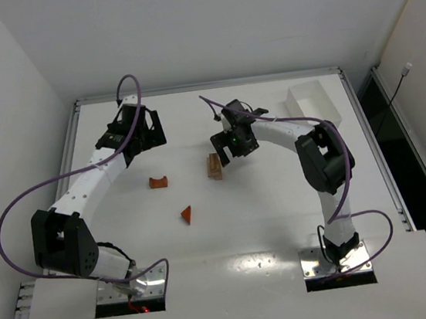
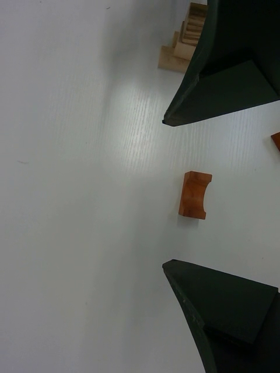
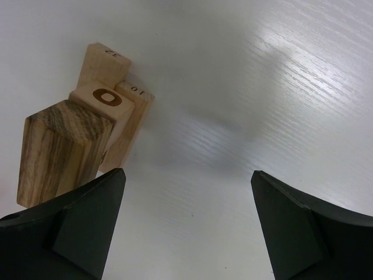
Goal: Build the wood block tower
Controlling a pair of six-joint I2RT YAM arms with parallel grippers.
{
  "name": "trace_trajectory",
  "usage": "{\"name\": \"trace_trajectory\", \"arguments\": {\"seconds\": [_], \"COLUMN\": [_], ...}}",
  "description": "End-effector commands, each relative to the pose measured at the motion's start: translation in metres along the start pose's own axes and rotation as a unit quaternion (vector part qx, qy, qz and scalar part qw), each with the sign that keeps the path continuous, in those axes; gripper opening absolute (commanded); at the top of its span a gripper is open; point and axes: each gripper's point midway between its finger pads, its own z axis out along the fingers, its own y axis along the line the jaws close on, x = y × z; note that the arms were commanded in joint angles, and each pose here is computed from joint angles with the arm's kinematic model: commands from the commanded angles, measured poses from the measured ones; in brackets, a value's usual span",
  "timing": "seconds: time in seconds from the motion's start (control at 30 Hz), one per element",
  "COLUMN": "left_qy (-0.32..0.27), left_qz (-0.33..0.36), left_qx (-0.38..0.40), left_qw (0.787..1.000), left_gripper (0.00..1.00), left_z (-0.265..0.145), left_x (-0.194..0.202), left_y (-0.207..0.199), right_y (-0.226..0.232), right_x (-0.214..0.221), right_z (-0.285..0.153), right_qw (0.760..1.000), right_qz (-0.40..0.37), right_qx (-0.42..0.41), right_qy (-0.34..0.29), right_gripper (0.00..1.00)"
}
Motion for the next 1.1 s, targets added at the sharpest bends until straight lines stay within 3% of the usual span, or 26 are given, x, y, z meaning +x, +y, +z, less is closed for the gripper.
{"name": "trace_trajectory", "arguments": {"seconds": [0.0,1.07], "left_qy": [-0.010,-0.008], "left_qz": [-0.012,-0.011], "left_qx": [0.002,0.006], "left_qw": [1.000,1.000], "left_gripper": [1.00,1.00], "left_z": [0.004,0.006], "left_x": [-0.005,-0.005], "left_y": [0.000,-0.003], "right_y": [0.014,0.017], "right_x": [-0.016,-0.018], "right_z": [-0.015,-0.018], "right_qw": [0.999,0.999], "right_qz": [0.006,-0.003], "right_qx": [-0.025,-0.024], "right_qy": [-0.028,-0.033], "right_gripper": [0.88,0.88]}}
